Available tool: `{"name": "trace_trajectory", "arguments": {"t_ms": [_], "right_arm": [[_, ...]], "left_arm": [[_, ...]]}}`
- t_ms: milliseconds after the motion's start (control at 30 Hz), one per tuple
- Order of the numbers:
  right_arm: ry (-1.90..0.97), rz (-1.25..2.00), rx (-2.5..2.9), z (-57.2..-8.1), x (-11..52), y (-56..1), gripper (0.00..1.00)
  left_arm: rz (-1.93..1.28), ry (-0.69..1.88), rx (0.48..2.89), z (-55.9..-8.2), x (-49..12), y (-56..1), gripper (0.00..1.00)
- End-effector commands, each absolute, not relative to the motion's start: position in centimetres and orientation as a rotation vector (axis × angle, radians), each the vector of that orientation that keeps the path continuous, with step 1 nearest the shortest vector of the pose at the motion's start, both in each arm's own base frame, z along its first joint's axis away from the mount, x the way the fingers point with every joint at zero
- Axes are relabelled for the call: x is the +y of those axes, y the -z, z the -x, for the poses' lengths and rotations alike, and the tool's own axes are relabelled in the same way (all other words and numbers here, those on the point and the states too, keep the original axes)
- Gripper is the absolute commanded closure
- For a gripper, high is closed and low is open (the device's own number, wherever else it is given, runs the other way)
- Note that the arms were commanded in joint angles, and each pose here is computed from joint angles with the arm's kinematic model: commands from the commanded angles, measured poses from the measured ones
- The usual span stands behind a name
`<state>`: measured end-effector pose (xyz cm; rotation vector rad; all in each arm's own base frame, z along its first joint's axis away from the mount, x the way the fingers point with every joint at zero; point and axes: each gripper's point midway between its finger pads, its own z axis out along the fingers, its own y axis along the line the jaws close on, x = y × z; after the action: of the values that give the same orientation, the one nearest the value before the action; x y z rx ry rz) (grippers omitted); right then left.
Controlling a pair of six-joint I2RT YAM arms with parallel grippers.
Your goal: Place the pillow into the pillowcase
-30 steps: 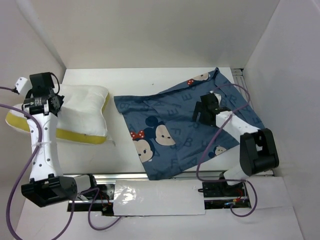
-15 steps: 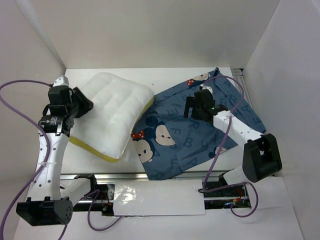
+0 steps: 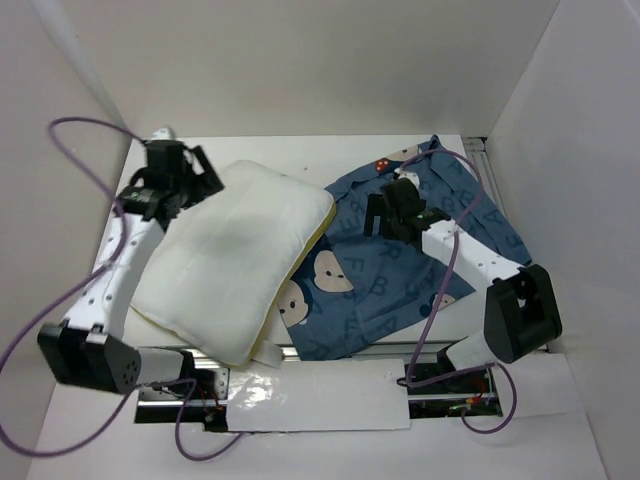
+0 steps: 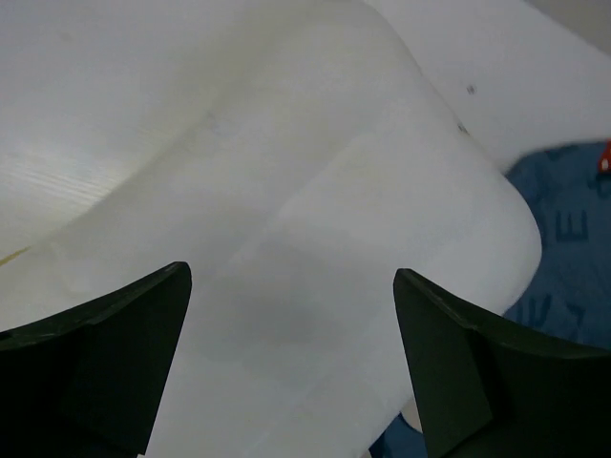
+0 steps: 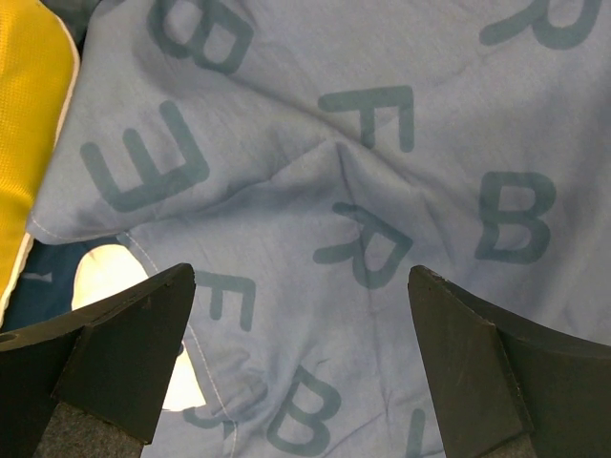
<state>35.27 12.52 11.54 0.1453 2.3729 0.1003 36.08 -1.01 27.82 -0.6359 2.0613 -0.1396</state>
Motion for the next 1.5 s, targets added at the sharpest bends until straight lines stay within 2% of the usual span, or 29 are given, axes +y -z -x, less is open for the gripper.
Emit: {"name": "trace_trajectory", "arguments": {"t_ms": [0, 100, 133, 167, 200, 233, 333, 367, 567, 600, 633, 667, 700, 833, 933, 967, 1000, 1100, 1133, 1167, 1267, 1467], "right_arm": [[-0.071, -0.177, 2.353, -36.0, 12.5, -12.6, 0.0], [-0.076, -0.178, 2.345, -36.2, 12.6, -13.0, 0.0], [-0.071, -0.189, 2.344, -36.3, 12.3, -13.0, 0.0], [-0.076, -0.2, 2.343, -36.3, 12.3, -13.0, 0.0], [-0.076, -0.2, 2.343, -36.3, 12.3, -13.0, 0.0], [-0.076, -0.2, 2.343, -36.3, 12.3, -13.0, 0.0], [-0.07, -0.212, 2.343, -36.1, 11.8, -12.9, 0.0], [-0.071, -0.226, 2.331, -36.2, 11.4, -13.3, 0.0], [-0.046, -0.258, 2.345, -36.0, 9.7, -12.6, 0.0], [-0.065, -0.254, 2.34, -36.2, 10.0, -12.7, 0.0], [-0.077, -0.239, 2.336, -36.3, 10.2, -12.8, 0.0], [-0.09, -0.222, 2.342, -36.2, 10.4, -12.8, 0.0], [-0.102, -0.207, 2.337, -36.4, 10.6, -12.9, 0.0], [-0.11, 0.002, 2.337, -35.7, 13.0, -12.8, 0.06], [-0.117, 0.196, 2.307, -34.6, 16.2, -12.9, 0.07], [-0.109, 0.232, 2.309, -34.3, 16.9, -12.6, 0.09], [-0.116, 0.268, 2.302, -33.8, 18.0, -12.4, 0.11], [-0.11, 0.326, 2.289, -33.6, 19.6, -11.4, 0.17], [-0.126, 0.345, 2.276, -33.6, 20.5, -11.3, 0.19], [-0.133, 0.351, 2.283, -33.6, 21.2, -10.6, 0.2], [-0.18, 0.378, 2.247, -33.9, 23.7, -10.1, 0.26], [-0.131, 0.349, 2.29, -35.3, 25.3, -6.1, 0.29]], "left_arm": [[0.415, 0.271, 2.108, -39.1, -7.9, -26.9, 0.0], [0.374, 0.281, 2.158, -42.0, -12.9, -25.1, 0.0], [0.381, 0.296, 2.141, -42.9, -15.0, -26.1, 0.0], [0.367, 0.258, 2.199, -43.1, -15.7, -23.7, 0.0], [0.391, 0.296, 2.182, -44.3, -17.1, -24.9, 0.0], [0.411, 0.25, 2.25, -45.6, -18.1, -21.5, 0.0], [0.513, 0.233, 2.326, -46.9, -19.9, -19.2, 0.0], [0.534, 0.187, 2.39, -47.4, -20.2, -15.8, 0.0], [0.601, 0.111, 2.585, -45.8, -20.8, -6.8, 0.02], [0.602, 0.089, 2.608, -45.4, -20.6, -5.7, 0.28], [0.57, 0.078, 2.639, -45.2, -20.6, -4.7, 0.43], [0.544, 0.072, 2.645, -45.1, -20.6, -4.6, 0.64], [0.518, 0.077, 2.655, -45.2, -20.7, -4.2, 1.0], [0.368, 0.068, 2.478, -47.7, -20.3, -9.5, 1.0], [0.234, 0.141, 2.23, -48.4, -19.5, -17.7, 1.0], [0.151, 0.121, 2.22, -47.4, -18.4, -17.7, 1.0], [0.134, 0.183, 2.106, -46.3, -18.0, -22.6, 1.0], [0.117, 0.255, 1.99, -44.0, -15.3, -25.7, 1.0], [0.116, 0.295, 1.888, -41.9, -14.2, -29.7, 1.0], [0.105, 0.288, 1.897, -40.5, -13.4, -28.6, 1.0], [0.118, 0.351, 1.768, -35.9, -11.9, -32.2, 1.0], [0.074, 0.483, 1.794, -30.5, -12.0, -28.9, 1.0]]}}
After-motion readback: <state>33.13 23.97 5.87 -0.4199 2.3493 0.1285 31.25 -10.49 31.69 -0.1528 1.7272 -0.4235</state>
